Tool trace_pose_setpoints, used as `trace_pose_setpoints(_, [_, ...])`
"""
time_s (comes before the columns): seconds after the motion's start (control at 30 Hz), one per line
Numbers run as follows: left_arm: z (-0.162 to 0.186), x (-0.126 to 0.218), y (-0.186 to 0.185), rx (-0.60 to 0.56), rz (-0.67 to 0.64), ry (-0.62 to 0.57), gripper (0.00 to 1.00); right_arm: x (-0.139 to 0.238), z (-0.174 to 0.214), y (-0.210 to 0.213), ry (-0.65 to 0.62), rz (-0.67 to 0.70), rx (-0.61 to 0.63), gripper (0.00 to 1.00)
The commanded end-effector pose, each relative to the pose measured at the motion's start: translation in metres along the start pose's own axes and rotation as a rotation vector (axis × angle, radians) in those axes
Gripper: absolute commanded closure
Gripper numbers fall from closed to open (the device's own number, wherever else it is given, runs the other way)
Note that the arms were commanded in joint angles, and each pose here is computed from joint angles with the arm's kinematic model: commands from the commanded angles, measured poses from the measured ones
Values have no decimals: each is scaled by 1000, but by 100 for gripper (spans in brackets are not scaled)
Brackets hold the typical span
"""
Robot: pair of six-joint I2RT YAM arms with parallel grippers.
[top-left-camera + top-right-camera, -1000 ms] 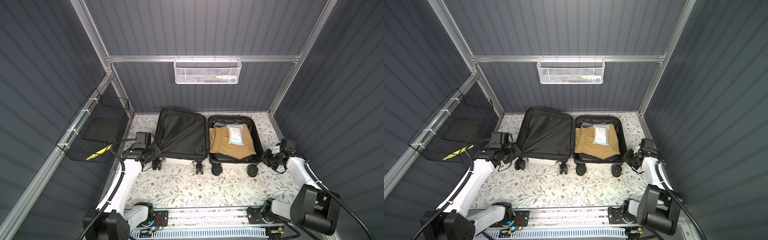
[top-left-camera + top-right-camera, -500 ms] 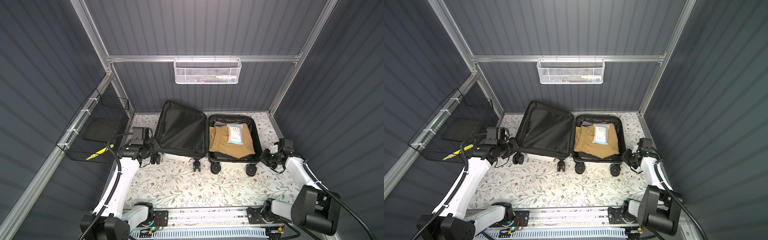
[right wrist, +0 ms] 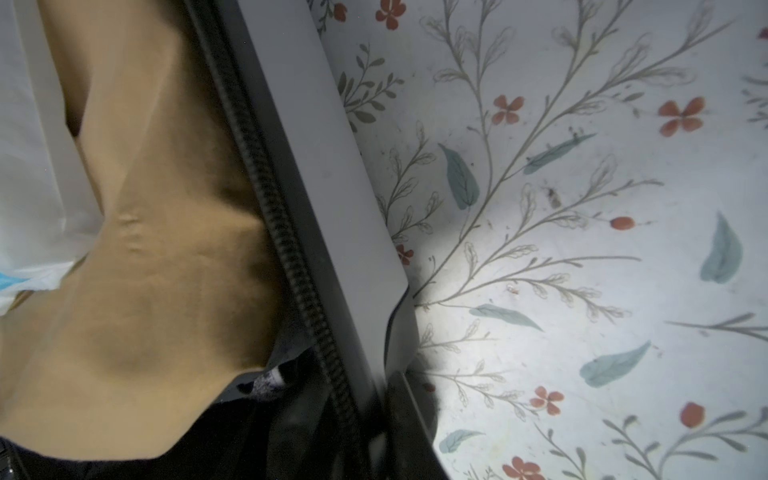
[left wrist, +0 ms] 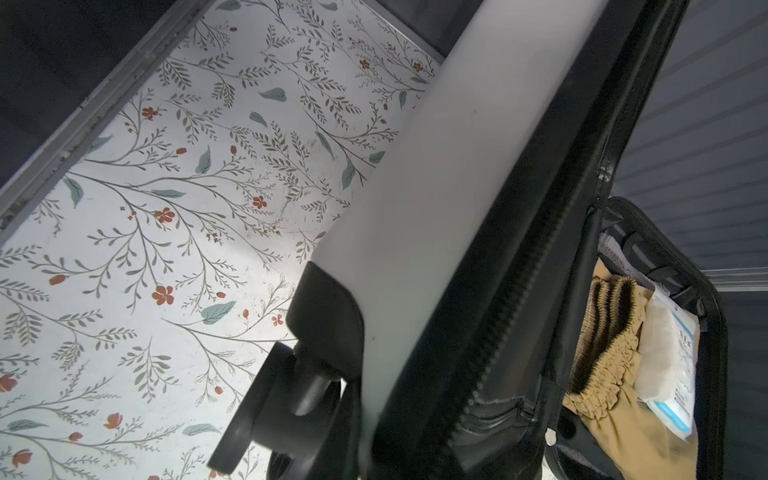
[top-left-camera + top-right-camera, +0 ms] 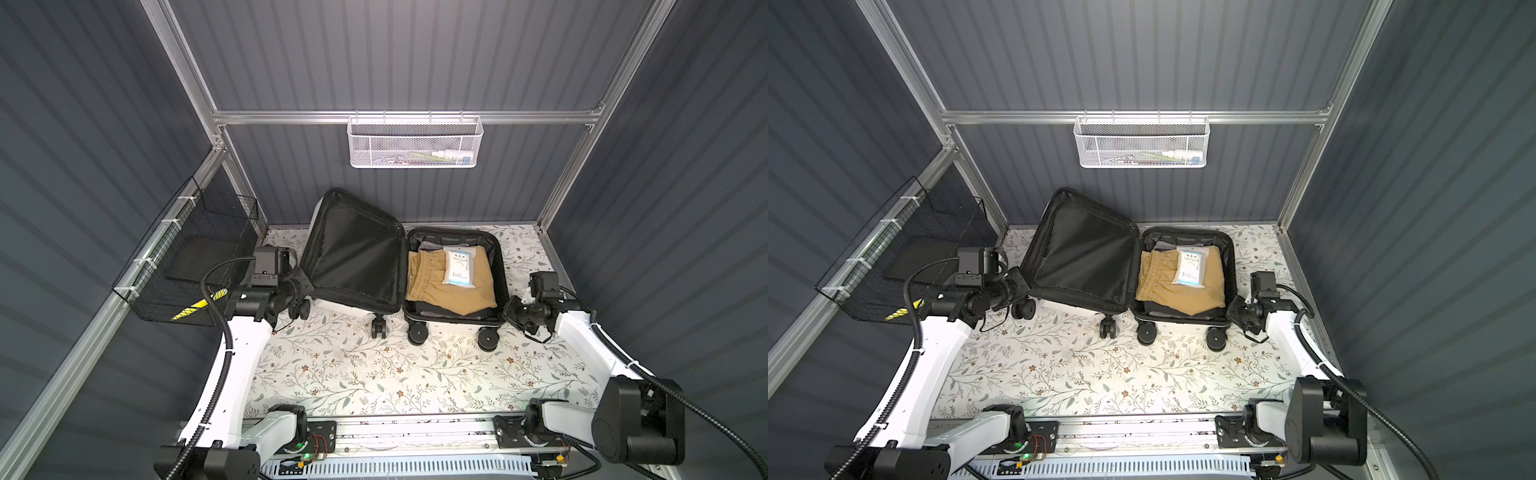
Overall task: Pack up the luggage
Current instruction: 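Lift the lid edge with the left gripper while the right gripper holds the base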
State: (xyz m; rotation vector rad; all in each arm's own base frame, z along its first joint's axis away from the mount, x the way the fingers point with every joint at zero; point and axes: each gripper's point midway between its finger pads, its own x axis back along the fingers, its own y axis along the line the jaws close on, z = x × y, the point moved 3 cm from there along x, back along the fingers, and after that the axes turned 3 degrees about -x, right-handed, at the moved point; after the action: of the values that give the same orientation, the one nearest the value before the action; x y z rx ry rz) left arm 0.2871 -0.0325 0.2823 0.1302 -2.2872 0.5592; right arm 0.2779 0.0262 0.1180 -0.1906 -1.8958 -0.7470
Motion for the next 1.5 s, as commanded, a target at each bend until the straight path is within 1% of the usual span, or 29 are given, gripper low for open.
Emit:
trace_pose_setpoints(0.0, [-22,54,-64,-39,374,-81,100,7,17,53,101,-206,74,100])
trace_pose_setpoints(0.47, [-42,95,-67,-50,374,-172,100,7,35,99,136,-236,179,100])
trace_pose_setpoints(0.5, [-46,103,-70,-53,385,-190,100,6,37,101,141,-237,184,100])
trace_pose_setpoints(0.8, [-63,127,-82,-63,427,-238,100,4,51,128,175,-268,234,100])
trace_pose_setpoints(0.83, [-65,130,-83,-64,433,-244,100,2,49,128,151,-247,238,100])
trace_pose_setpoints(0.93, [-69,137,-86,-63,450,-257,100,2,52,138,155,-258,253,100])
trace_pose_setpoints(1.47, [-93,162,-113,-44,572,-293,100,0,67,175,177,-307,314,100])
